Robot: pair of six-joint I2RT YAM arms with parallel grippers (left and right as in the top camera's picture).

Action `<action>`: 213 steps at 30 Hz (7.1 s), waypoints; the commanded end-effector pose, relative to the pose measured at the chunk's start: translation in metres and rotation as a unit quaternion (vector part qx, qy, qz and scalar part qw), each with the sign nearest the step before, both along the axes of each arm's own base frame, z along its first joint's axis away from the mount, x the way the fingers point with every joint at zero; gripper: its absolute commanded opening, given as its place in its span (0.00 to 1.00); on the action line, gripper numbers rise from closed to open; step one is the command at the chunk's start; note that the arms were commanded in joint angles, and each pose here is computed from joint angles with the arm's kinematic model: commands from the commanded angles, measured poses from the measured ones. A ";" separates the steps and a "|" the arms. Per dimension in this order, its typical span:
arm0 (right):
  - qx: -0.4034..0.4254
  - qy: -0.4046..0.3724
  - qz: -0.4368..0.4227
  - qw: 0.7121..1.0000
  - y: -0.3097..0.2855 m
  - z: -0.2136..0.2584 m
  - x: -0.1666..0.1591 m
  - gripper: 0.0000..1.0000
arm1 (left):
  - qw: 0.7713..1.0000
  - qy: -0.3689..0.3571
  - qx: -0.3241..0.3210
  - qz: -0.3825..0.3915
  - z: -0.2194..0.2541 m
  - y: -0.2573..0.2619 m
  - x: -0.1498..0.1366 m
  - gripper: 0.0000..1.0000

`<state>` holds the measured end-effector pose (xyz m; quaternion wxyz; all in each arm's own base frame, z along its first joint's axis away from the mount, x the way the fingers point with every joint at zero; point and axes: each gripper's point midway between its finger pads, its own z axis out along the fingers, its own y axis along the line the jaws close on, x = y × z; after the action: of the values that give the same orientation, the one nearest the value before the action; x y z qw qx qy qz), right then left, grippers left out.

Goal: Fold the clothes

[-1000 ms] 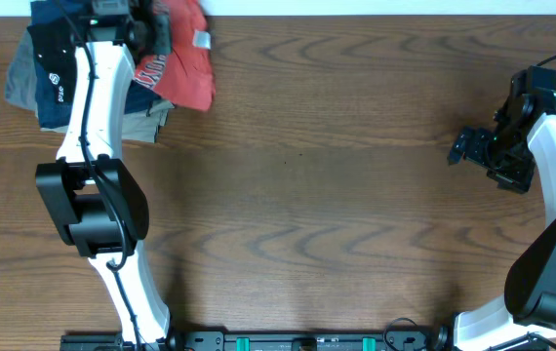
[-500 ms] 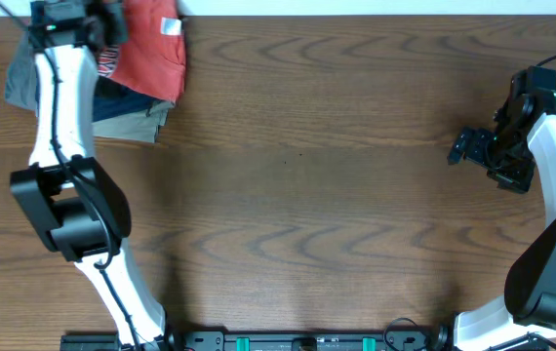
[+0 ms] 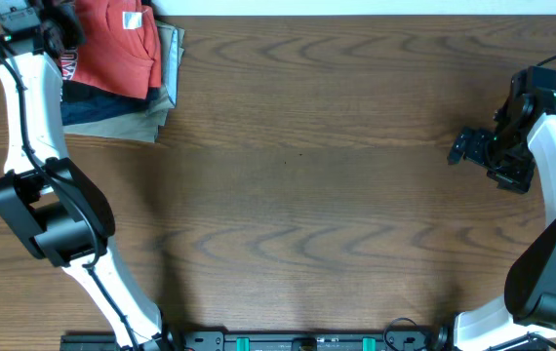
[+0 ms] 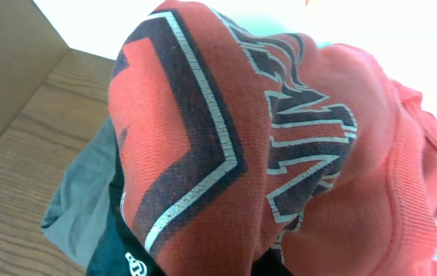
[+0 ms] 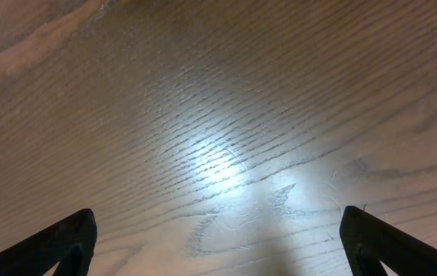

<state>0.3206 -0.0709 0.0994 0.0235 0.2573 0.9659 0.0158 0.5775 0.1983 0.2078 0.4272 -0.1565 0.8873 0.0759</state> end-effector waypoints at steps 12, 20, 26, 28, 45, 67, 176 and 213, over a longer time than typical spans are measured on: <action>0.000 -0.006 -0.001 1.000 0.001 0.003 0.002 0.99 | 0.991 0.048 0.033 0.118 -0.054 0.091 -0.023 0.34; 0.000 -0.006 -0.001 1.000 0.001 0.003 0.002 0.99 | 0.989 -0.005 -0.105 0.106 -0.014 0.051 -0.028 0.40; 0.000 -0.006 -0.001 1.000 0.001 0.003 0.002 0.99 | 0.975 -0.026 -0.217 0.048 0.039 -0.002 -0.048 0.69; 0.000 -0.006 -0.001 1.000 0.001 0.003 0.002 0.99 | 0.969 -0.037 -0.244 0.012 0.063 -0.023 -0.057 0.72; 0.000 -0.006 -0.001 1.000 0.001 0.003 0.002 0.99 | 0.939 0.113 -0.272 -0.177 0.142 -0.167 -0.270 0.77; 0.000 -0.006 -0.001 1.000 0.001 0.003 0.002 0.99 | 0.941 -0.001 -0.228 -0.252 0.142 -0.274 -0.469 0.98; 0.000 -0.006 -0.001 1.000 0.001 0.003 0.002 0.99 | 0.950 -0.269 -0.038 -0.153 -0.069 -0.205 -0.333 0.98; -0.038 -0.274 0.217 0.936 0.126 0.164 -0.031 0.99 | 0.950 -0.269 -0.038 -0.153 -0.069 -0.205 -0.333 0.98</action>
<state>0.2959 0.0499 0.2466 0.2590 0.0596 0.9615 0.0698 0.2442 -0.0073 0.1542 0.6638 -0.0506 0.7425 -0.0737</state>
